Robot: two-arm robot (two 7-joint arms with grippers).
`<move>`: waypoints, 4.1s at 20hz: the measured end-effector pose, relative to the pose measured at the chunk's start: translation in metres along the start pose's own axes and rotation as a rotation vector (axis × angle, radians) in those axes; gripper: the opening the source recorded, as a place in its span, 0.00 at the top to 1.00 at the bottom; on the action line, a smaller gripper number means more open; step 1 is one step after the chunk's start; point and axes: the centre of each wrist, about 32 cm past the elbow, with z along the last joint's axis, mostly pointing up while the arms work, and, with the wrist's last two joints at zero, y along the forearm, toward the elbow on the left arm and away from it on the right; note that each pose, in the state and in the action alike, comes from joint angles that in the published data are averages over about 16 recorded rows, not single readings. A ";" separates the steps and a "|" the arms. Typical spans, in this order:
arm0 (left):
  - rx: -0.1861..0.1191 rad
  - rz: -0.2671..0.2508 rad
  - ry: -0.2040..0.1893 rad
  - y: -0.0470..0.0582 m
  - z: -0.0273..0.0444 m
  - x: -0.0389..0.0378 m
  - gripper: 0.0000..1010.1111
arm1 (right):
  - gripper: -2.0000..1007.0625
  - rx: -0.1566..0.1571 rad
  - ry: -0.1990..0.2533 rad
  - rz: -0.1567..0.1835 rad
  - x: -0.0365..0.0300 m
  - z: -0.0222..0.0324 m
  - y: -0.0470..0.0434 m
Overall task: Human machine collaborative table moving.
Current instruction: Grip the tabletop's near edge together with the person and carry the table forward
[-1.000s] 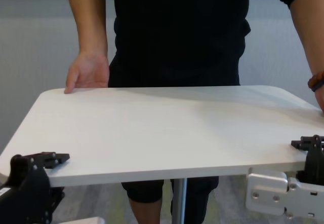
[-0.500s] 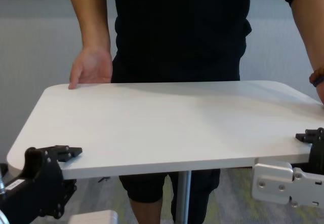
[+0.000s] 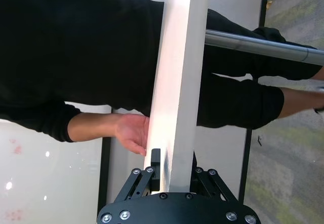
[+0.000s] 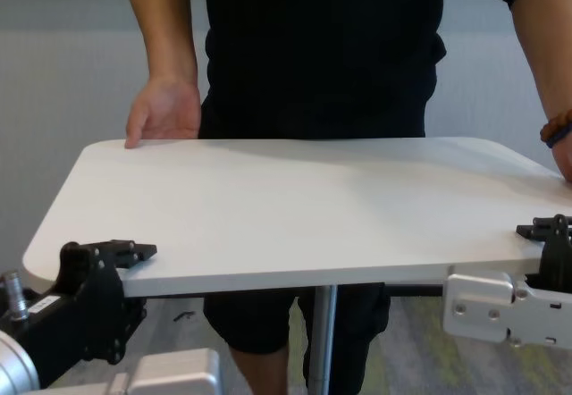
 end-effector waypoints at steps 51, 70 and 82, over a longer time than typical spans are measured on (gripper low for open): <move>0.053 0.013 -0.022 -0.074 0.0091 -0.0210 0.71 | 0.71 -0.014 0.001 0.007 -0.0067 -0.0131 0.0550; 0.056 0.000 -0.023 -0.080 0.0080 -0.0271 0.71 | 0.71 -0.021 -0.021 0.019 -0.0079 -0.0091 0.0627; 0.056 0.000 -0.022 -0.087 0.0077 -0.0289 0.71 | 0.71 -0.024 -0.026 0.025 -0.0101 -0.0086 0.0673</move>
